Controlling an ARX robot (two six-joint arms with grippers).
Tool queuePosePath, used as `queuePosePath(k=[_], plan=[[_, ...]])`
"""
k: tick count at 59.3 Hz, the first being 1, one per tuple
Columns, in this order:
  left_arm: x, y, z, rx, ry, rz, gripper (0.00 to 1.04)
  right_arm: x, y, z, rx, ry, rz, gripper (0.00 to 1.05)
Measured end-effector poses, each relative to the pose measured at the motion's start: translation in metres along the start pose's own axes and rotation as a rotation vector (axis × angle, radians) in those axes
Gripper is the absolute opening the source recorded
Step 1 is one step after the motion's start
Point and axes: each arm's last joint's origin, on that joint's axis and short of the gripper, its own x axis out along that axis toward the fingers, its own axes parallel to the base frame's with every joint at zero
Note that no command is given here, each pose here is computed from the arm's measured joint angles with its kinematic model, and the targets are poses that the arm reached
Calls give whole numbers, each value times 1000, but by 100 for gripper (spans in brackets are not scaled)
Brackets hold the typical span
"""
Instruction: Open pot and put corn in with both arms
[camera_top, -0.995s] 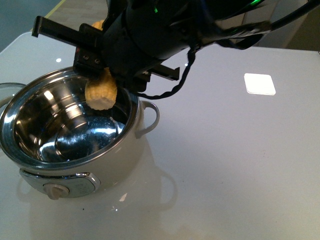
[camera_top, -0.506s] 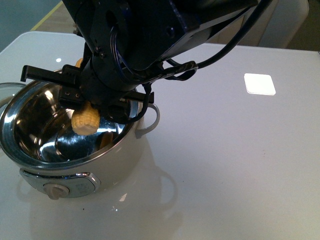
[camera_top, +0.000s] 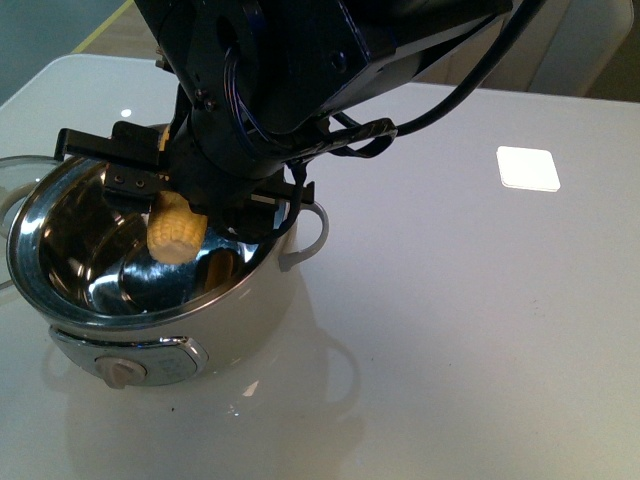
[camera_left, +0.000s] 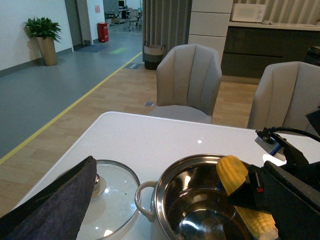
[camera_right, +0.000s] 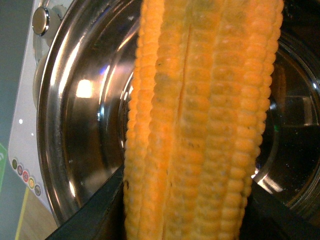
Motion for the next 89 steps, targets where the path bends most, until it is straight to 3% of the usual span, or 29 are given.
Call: queuePosePath(k=[12, 31, 44, 53, 70, 80, 89], plan=[[0, 0, 0, 0, 0, 0, 98, -11, -7, -2, 23, -16, 0, 94], [0, 0, 0, 0, 0, 0, 98, -89, -29, 21, 97, -193, 37, 93], [0, 0, 0, 0, 0, 0, 98, -168, -69, 17, 115, -388, -76, 94], [0, 0, 0, 0, 0, 0, 98, -228, -96, -3, 87, -498, -174, 95], [0, 0, 0, 0, 0, 0, 98, -314, -129, -74, -22, -616, -396, 96], [0, 0, 0, 0, 0, 0, 98, -346, -132, -106, -51, -696, -491, 96], [0, 0, 0, 0, 0, 0, 98, -354, -129, -112, -94, -757, -505, 95]])
